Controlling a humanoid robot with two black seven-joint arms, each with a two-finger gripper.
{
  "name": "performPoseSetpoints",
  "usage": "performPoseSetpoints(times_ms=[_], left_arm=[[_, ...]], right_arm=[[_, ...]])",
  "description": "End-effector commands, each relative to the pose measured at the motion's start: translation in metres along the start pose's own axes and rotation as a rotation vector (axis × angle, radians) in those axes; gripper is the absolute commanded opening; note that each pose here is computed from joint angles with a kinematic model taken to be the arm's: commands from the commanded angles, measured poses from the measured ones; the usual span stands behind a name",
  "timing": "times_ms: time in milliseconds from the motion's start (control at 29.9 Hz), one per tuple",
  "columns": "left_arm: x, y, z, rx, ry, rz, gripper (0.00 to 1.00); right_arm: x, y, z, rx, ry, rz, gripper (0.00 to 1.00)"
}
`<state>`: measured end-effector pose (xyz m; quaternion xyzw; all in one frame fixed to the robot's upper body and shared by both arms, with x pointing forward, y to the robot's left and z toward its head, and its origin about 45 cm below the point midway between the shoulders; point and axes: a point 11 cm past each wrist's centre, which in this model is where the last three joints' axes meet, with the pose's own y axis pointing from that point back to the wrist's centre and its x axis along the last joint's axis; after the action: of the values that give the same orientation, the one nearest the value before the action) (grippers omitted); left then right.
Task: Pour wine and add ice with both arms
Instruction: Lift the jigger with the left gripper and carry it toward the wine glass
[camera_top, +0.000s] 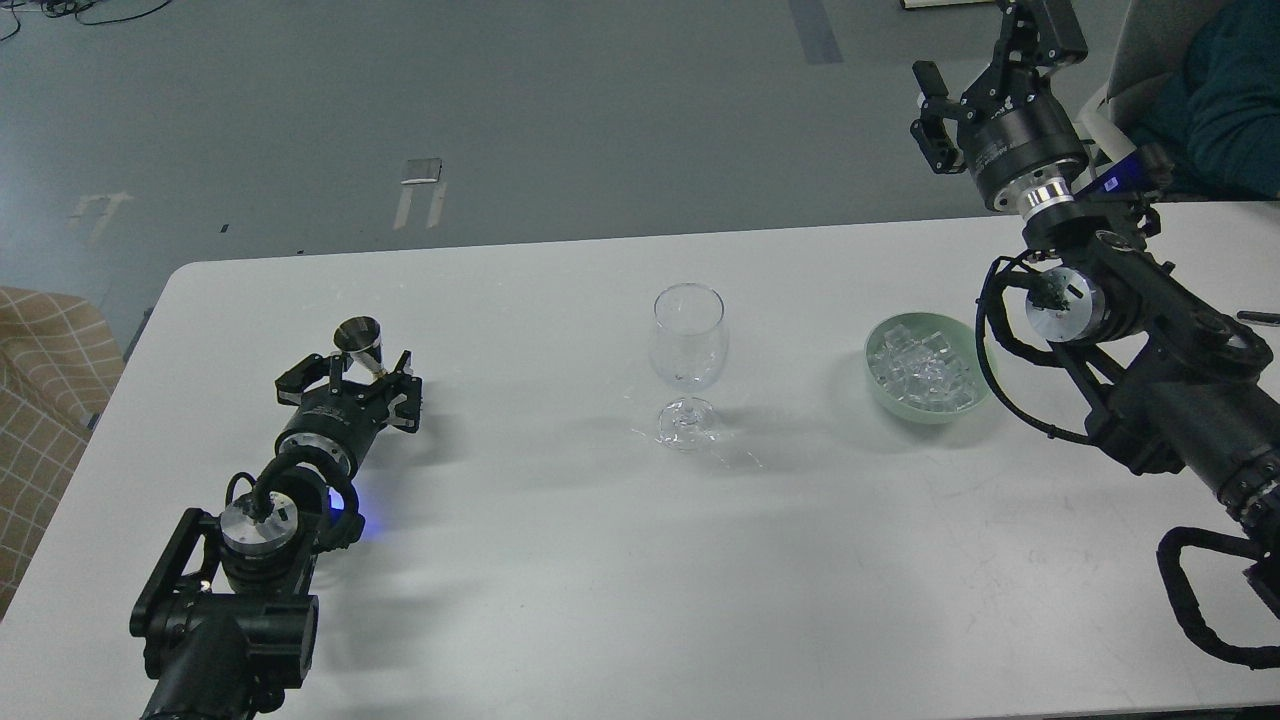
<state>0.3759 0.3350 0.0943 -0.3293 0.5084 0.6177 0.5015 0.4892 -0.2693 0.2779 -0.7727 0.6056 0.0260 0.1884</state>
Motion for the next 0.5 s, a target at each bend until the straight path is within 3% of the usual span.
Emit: performPoseSetpoints(times_ms=[0,100,468], left_arm=[[-0.0008,-0.0005,0.0019,-0.01,-0.012,-0.001,0.3],[-0.0004,0.0003,0.0015,-0.008,-0.015,-0.008,0.28],[-0.0038,0.0006,-0.0021,0.003,-0.013,-0.058,0.06]], right_arm=[[0.0001,0.0001,0.0004,-0.001,0.0,0.001,1.0],[0.0002,0.0001,0.0004,-0.001,0.001,0.002,1.0],[0.0023,0.0009,0.0003,-0.002,0.004,0.006,1.0]])
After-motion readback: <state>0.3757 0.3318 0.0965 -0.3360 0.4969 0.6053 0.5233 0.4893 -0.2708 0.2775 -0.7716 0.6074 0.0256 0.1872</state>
